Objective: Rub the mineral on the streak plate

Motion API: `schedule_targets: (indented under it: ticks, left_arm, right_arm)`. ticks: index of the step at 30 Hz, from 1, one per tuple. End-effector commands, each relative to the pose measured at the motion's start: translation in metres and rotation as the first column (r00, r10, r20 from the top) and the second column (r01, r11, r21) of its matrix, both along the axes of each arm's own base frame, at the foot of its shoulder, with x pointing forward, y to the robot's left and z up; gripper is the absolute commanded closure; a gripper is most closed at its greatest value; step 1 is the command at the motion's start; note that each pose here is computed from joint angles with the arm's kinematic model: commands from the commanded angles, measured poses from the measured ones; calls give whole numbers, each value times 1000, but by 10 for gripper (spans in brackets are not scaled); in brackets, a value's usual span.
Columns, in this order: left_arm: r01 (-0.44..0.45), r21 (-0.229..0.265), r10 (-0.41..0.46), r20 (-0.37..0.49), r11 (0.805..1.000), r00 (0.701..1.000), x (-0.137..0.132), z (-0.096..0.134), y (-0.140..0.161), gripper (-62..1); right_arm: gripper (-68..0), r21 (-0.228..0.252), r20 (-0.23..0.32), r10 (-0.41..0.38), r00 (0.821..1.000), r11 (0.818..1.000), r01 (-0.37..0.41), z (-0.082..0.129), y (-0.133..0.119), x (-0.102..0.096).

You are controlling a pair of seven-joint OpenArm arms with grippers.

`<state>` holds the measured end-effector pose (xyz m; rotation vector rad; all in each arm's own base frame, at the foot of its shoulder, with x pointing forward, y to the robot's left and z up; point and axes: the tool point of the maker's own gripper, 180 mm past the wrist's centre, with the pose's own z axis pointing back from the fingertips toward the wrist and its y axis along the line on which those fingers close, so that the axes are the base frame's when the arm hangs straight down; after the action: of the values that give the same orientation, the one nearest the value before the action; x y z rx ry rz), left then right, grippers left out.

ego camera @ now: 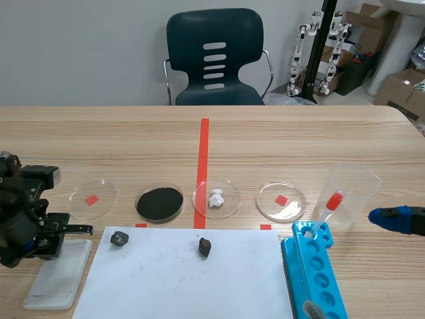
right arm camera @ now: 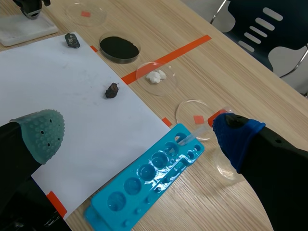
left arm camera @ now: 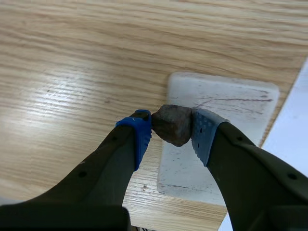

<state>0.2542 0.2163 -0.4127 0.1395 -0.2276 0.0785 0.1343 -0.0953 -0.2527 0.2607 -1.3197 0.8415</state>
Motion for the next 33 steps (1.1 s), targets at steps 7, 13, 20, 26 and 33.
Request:
schedule_targets:
  ticks: [7, 13, 20, 26, 33]
  left_arm:
    - [57, -210, -50, 42, 976, 998, 5, 0, -43, -111]
    - [61, -237, -50, 51, 970, 997, 7, 1, -48, -111]
    - [19, -55, -17, 25, 998, 1000, 3, 0, -14, -111]
    - [-17, 73, 16, 19, 997, 1000, 1, 3, 10, -111]
    - [-6, 8, 6, 12, 1000, 1000, 1, 1, -2, -111]
  right_arm:
    - [-655, 10, 23, 3, 1000, 1000, -3, 6, 0, 3]
    - [-655, 10, 23, 3, 1000, 1000, -3, 6, 0, 3]
    - [-655, 10, 23, 3, 1000, 1000, -3, 6, 0, 3]
    - [-655, 10, 23, 3, 1000, 1000, -3, 6, 0, 3]
    - [-655, 10, 23, 3, 1000, 1000, -3, 6, 0, 3]
